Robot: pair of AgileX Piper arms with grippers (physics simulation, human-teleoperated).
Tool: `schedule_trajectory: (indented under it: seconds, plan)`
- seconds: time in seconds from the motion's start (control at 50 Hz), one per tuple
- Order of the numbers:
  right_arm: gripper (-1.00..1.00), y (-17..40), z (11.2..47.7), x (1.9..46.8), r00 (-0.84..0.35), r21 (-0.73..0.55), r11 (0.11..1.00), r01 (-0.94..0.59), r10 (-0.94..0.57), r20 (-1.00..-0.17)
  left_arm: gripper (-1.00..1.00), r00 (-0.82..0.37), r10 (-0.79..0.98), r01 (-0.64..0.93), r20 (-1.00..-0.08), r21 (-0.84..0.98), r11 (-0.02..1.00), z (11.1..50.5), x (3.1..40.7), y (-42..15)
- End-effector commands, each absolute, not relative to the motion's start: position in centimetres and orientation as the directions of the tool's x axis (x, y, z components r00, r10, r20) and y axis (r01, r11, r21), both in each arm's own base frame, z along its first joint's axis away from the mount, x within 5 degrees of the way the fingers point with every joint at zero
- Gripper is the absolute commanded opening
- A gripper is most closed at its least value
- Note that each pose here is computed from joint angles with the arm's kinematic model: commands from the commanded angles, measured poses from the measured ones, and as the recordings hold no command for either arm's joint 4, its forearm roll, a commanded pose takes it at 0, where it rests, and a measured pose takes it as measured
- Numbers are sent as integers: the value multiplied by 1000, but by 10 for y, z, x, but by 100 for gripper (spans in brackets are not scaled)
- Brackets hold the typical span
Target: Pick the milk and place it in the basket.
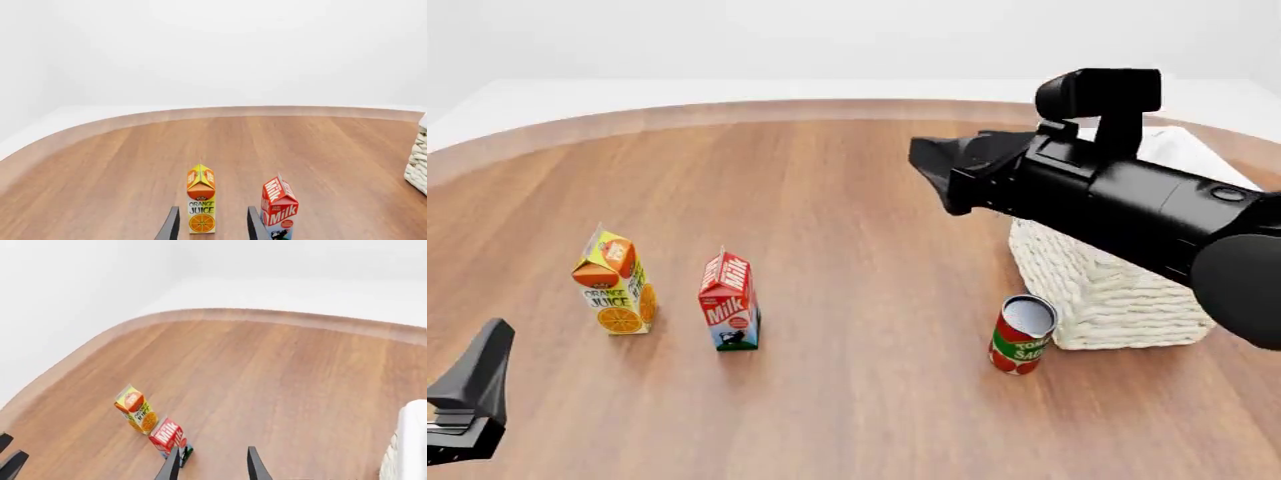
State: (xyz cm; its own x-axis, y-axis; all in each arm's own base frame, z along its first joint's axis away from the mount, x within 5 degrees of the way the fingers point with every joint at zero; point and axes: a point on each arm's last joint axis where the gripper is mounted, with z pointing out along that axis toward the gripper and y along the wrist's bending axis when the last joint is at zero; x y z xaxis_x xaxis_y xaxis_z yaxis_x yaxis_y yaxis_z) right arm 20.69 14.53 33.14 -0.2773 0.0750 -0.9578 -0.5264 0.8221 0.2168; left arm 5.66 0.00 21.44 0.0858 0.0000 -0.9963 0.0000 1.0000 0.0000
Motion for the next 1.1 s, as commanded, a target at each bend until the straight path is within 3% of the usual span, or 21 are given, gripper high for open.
schedule_trajectory:
  seconds: [0.02,1.1]
  plan:
    - [100,157,349,224,-346,263,826,-499,88,-934,100,86,0,0,-996,0,1000,214,57,0]
    - [100,254,302,287,-572,453,777,-438,147,-807,100,86,0,0,-996,0,1000,214,57,0]
